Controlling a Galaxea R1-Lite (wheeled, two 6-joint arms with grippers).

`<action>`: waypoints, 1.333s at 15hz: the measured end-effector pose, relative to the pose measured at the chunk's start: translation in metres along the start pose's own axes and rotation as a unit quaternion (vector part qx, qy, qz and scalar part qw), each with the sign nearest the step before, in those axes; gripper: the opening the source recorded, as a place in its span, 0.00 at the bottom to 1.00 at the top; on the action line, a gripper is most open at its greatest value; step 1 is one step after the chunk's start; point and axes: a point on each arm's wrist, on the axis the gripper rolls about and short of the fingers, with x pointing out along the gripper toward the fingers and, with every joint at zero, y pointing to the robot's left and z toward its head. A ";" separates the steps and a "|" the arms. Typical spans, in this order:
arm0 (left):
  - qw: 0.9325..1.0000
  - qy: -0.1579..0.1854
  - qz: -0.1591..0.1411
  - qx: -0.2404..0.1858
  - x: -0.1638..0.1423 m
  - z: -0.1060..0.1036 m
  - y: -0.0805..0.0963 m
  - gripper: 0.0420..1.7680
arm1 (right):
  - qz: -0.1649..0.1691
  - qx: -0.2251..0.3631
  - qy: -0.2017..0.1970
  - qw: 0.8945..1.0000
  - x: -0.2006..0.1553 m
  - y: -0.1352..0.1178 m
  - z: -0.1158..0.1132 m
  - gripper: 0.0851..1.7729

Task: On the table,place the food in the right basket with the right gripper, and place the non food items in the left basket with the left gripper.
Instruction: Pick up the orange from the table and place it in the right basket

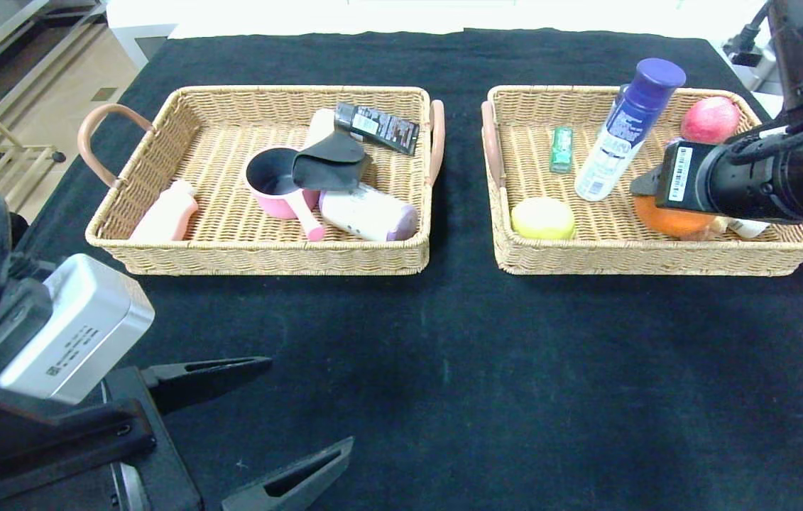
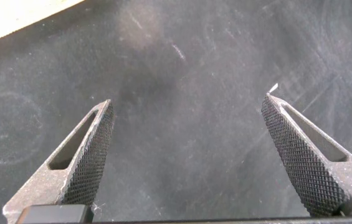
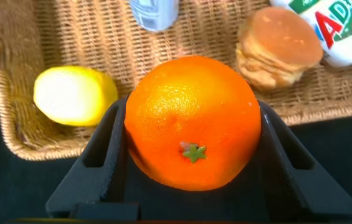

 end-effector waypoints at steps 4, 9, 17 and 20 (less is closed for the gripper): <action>1.000 0.001 0.000 0.000 0.001 0.000 0.000 0.97 | -0.006 0.012 -0.016 1.000 0.016 -0.001 -0.001 0.67; 1.000 0.000 0.000 0.000 0.000 0.000 0.000 0.97 | -0.004 0.017 -0.050 0.999 0.033 0.000 -0.003 0.67; 1.000 0.000 0.000 0.000 0.000 0.000 0.000 0.97 | -0.004 0.012 -0.052 0.999 0.043 0.004 -0.009 0.67; 1.000 0.000 0.000 0.000 0.000 0.000 0.000 0.97 | -0.003 0.011 -0.050 0.999 0.043 0.005 -0.010 0.67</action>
